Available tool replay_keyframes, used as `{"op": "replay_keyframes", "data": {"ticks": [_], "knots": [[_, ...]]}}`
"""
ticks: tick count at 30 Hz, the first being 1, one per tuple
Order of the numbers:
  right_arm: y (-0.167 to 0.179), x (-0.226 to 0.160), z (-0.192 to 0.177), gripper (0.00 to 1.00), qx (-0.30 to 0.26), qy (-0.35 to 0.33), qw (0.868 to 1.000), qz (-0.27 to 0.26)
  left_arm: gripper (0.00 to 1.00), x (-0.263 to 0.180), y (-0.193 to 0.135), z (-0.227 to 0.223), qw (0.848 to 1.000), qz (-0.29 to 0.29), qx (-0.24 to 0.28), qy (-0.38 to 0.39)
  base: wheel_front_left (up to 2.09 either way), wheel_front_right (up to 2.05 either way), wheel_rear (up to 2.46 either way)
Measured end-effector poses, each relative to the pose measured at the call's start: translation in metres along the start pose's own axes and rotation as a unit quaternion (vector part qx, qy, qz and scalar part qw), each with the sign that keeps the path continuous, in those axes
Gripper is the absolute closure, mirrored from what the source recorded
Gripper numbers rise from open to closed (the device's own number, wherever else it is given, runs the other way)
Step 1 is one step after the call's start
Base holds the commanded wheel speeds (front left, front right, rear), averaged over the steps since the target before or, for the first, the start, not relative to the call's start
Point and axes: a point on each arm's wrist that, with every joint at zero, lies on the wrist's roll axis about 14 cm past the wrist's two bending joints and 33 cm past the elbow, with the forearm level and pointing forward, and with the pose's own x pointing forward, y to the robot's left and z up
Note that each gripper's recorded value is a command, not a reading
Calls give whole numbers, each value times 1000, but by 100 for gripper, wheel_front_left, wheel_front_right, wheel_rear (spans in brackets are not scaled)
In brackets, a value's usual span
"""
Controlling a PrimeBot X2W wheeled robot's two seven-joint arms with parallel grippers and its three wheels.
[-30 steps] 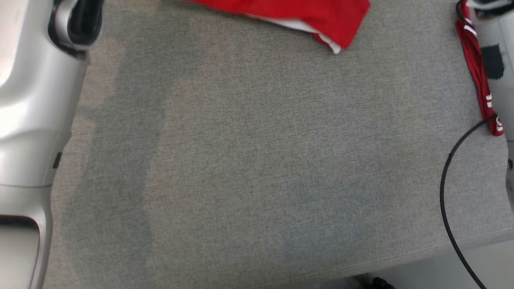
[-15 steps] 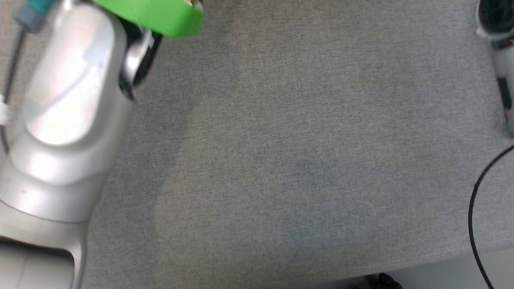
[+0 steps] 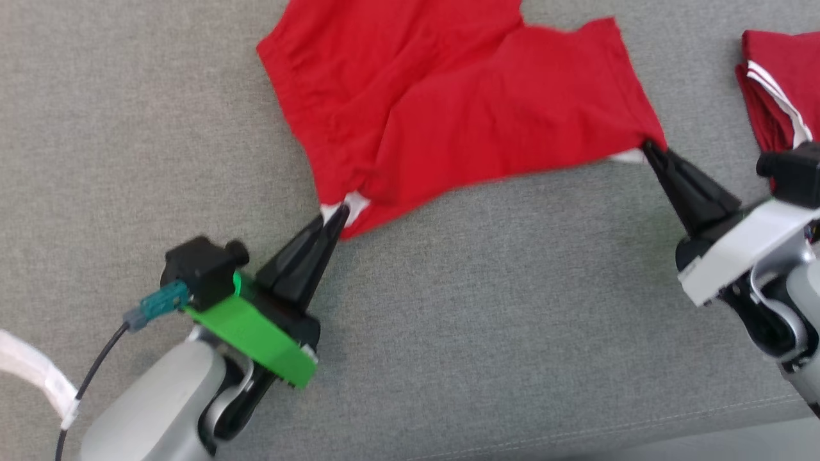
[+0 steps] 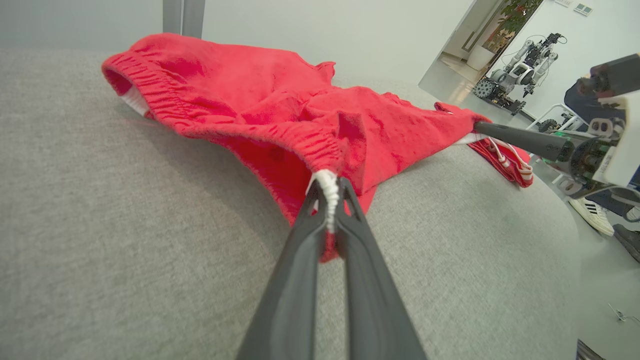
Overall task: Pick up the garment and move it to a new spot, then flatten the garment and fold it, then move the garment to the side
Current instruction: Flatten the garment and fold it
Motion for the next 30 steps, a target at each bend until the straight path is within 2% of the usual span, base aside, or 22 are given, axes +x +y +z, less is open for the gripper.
{"op": "replay_keyframes", "data": {"ticks": [5, 11, 17, 19, 23, 28, 30], "knots": [[4, -55, -14, 100, 44, 47, 998, -23, 100, -49, -12, -32, 995, 21, -64, 74, 0, 0, 0], [26, -122, -45, 100, 121, 109, 986, -45, 100, -87, -46, -42, 988, 21, -99, 114, 0, 0, 0], [51, -163, -55, 100, 169, 134, 975, -58, 100, -113, -78, -50, 982, 17, -118, 147, 0, 0, 0], [53, -170, -49, 100, 166, 129, 976, -64, 100, -115, -83, -44, 983, 14, -120, 141, 0, 0, 0], [51, -159, -17, 100, 107, 93, 987, -68, 100, -113, -78, -29, 989, 23, -94, 108, 0, 0, 0], [47, -125, 27, 100, 34, 50, 996, -60, 100, -95, -70, -3, 995, 30, -73, 56, 0, 0, 0], [48, -110, 35, 100, 22, 47, 998, -47, 100, -92, -61, 1, 996, 43, -66, 50, 0, 0, 0]]}}
